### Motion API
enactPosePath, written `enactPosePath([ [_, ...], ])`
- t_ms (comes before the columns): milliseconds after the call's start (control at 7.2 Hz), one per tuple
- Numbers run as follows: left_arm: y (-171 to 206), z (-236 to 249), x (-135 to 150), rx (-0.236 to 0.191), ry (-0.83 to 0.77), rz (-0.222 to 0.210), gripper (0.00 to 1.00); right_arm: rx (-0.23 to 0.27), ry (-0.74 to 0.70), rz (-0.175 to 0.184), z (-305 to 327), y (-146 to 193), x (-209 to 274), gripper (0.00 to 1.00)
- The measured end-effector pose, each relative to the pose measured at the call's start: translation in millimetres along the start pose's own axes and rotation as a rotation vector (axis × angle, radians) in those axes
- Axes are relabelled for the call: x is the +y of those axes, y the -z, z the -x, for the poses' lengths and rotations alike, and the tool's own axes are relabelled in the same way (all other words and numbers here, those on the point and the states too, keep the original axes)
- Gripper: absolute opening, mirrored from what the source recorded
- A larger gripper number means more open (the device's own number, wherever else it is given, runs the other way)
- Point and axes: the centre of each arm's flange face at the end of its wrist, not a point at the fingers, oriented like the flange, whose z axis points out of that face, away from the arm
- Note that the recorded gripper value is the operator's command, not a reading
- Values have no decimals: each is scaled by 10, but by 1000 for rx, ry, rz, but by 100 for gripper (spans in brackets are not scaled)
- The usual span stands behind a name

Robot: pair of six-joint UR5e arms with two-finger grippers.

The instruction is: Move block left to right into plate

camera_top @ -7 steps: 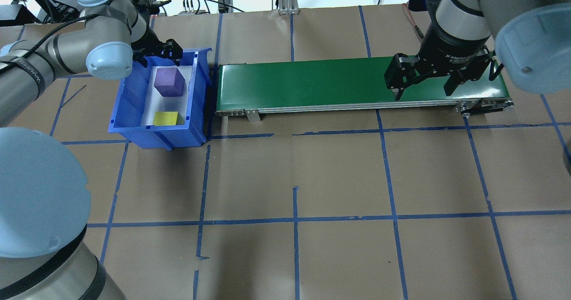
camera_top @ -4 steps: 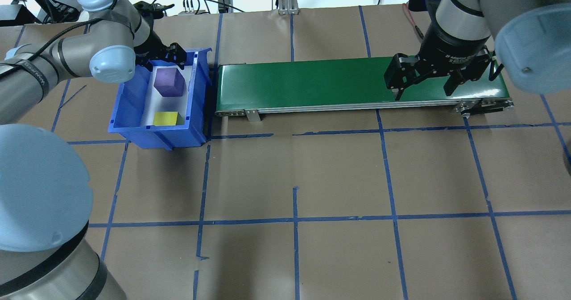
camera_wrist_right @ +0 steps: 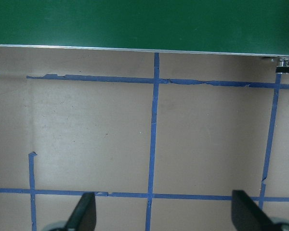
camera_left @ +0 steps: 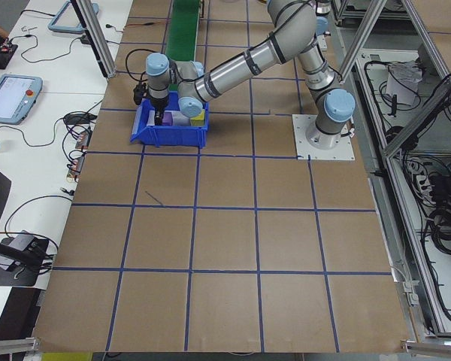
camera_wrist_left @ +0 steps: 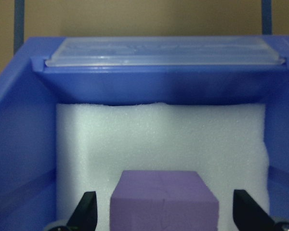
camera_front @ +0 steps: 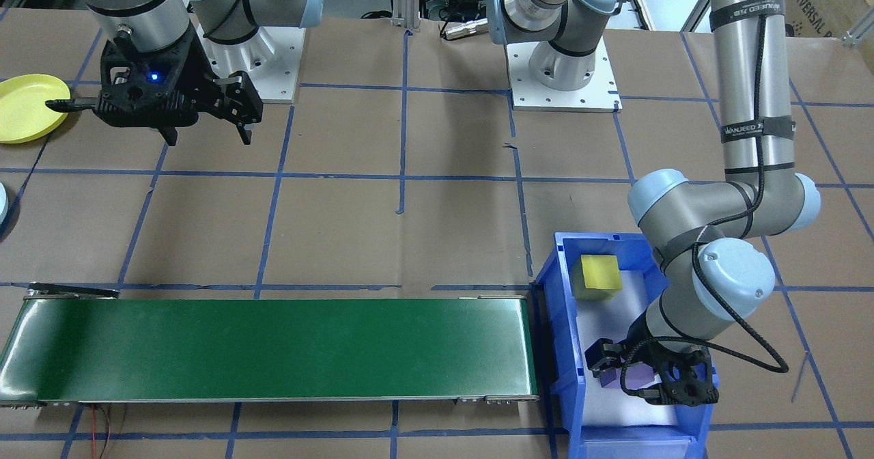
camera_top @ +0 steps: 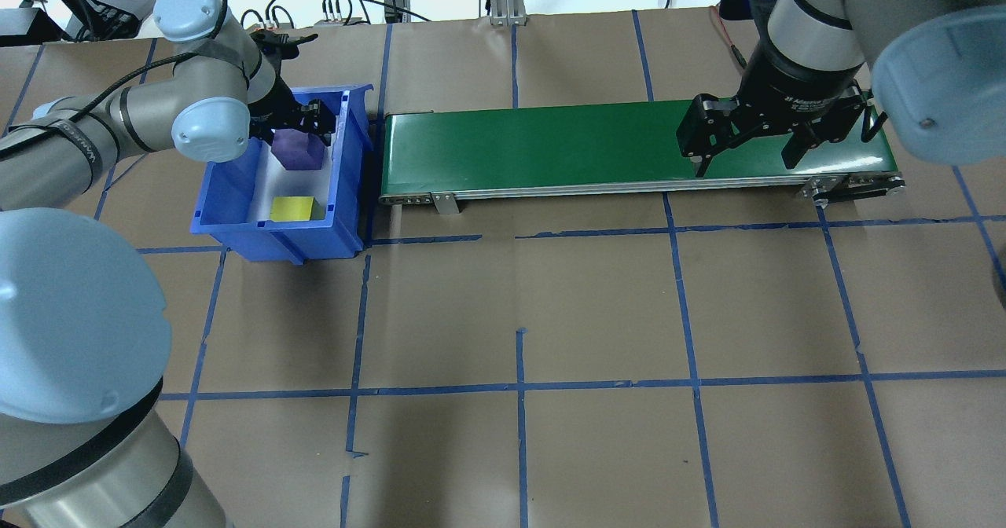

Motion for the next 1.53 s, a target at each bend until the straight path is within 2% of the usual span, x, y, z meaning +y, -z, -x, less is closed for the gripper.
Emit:
enactPosePath([
  [278, 2, 1, 2, -1, 1, 3, 36, 0, 0, 0, 0, 0, 0, 100],
  [417, 125, 1, -32, -5, 2, -17, 36, 0, 0, -1, 0, 1, -1, 100],
  [556, 374, -7, -57, -12, 0, -53, 36, 0, 0, -1, 0, 1, -1, 100],
  [833, 1236, -102, 8, -26, -11, -151, 36, 0, 0, -1, 0, 1, -1, 100],
  [1111, 1943, -474, 165, -23, -55, -243, 36, 0, 0, -1, 0, 1, -2, 100],
  [1250, 2093, -775, 249, -12, -62, -263, 36, 0, 0, -1, -2, 1, -2, 100],
  [1528, 2008, -1264, 364, 33, 27, -246, 36, 0, -1, -1, -6, 1, -3, 100],
])
